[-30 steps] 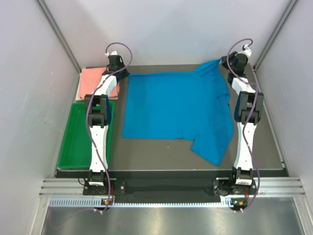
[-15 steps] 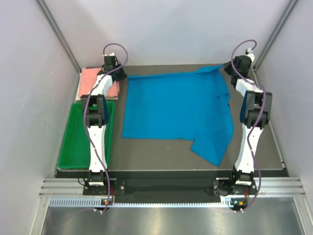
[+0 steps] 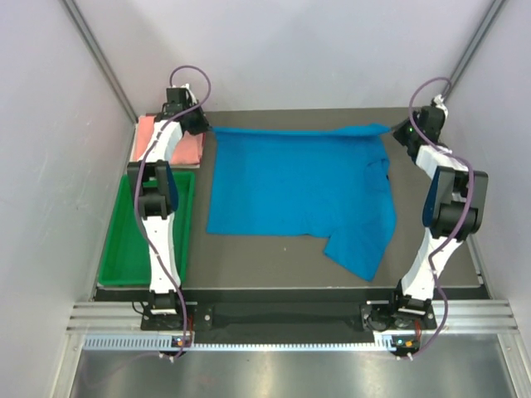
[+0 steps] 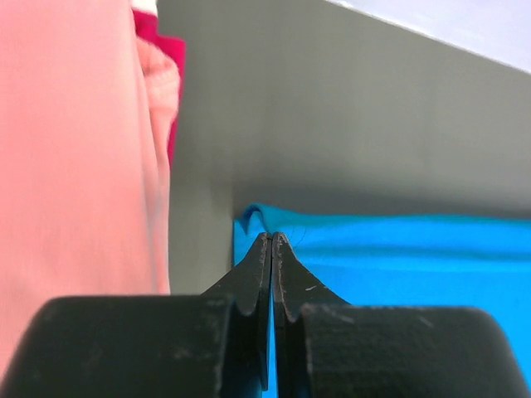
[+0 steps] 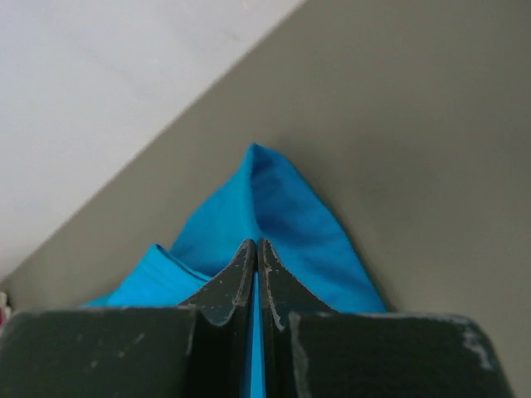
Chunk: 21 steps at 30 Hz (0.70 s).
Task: Fold and stack the t-shirts
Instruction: Fold the tshirt
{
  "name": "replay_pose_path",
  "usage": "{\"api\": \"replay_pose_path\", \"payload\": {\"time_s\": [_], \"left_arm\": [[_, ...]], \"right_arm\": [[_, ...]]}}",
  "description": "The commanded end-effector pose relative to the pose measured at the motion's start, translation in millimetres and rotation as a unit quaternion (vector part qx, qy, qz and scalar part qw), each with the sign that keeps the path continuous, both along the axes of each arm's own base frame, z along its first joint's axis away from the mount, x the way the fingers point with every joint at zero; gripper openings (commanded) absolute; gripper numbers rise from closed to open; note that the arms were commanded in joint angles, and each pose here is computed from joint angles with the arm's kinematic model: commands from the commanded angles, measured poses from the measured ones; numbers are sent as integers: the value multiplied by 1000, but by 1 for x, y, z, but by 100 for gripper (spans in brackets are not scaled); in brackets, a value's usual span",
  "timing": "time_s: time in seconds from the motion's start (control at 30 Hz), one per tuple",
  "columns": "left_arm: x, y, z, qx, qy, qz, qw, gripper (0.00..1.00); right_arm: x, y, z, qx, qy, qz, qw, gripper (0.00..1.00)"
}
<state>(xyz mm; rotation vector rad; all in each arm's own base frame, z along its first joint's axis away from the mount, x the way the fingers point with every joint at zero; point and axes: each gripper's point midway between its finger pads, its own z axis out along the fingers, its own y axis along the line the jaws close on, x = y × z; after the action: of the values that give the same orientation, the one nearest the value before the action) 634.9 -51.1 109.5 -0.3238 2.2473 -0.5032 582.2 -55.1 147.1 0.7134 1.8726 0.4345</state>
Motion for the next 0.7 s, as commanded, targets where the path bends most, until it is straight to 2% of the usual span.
{"api": "replay_pose_path", "payload": {"time_s": [0.0, 0.13, 0.2, 0.37, 0.47, 0.67], "left_arm": [[-18, 4, 42, 14, -20, -20, 999, 0], [-34, -4, 46, -6, 4, -29, 1000, 0], [-43, -4, 34, -7, 24, -26, 999, 0], [-69, 1, 16, 18, 69, -20, 997, 0], [-82, 8, 4, 60, 93, -10, 994, 0], [-98, 12, -13, 72, 117, -10, 990, 0]], "right_arm": [[-24, -3, 25, -26, -16, 10, 999, 0], [-42, -5, 21, -33, 1, 14, 999, 0], [-53, -2, 13, -31, 19, 20, 999, 0], [-78, -7, 5, -36, 45, 4, 998, 0], [-90, -6, -8, -39, 68, 7, 997, 0], [-115, 1, -32, -32, 91, 12, 995, 0]]}}
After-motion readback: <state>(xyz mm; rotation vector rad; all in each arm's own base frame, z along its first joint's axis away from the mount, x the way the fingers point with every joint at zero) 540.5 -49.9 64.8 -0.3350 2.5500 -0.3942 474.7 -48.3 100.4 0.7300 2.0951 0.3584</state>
